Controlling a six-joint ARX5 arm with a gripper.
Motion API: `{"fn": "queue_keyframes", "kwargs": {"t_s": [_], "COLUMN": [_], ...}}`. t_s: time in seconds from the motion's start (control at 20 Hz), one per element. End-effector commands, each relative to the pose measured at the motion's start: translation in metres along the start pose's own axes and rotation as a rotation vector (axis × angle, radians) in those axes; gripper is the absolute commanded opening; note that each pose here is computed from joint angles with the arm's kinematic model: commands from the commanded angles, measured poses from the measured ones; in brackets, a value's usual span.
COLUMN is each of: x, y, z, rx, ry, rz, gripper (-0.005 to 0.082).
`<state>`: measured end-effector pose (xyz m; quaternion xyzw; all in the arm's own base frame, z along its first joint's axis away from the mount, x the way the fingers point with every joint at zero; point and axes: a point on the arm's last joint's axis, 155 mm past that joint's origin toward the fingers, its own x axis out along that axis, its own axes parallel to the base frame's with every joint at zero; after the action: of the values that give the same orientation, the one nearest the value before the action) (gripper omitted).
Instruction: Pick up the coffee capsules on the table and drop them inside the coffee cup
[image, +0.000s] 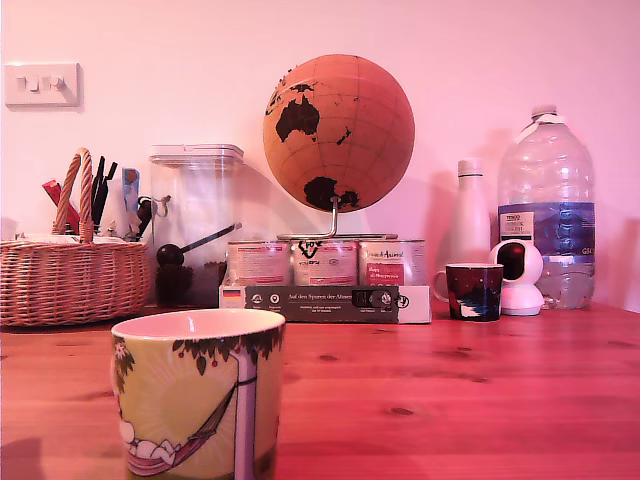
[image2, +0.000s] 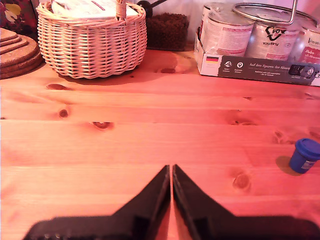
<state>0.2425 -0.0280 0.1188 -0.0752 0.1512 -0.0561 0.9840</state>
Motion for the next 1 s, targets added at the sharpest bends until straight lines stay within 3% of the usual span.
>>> {"fn": "queue_keyframes", "kwargs": {"t_s": [0.0,0.4,0.65,0.95], "x": [-0.002,-0.002,-0.006,0.001], "y": [-0.023,-0.025,-0.036,-0.045], "z": [0.007,0.009,0.030,0.023], "rx": [0.093,0.075,0.058,0.030], "ry": [-0.055,-0.061,-0.142,-0.089], "rz": [-0.126,-0.133,-0.187,-0.243], "gripper": [-0.0019,-0.0019,-0.0019,-0.0019]}}
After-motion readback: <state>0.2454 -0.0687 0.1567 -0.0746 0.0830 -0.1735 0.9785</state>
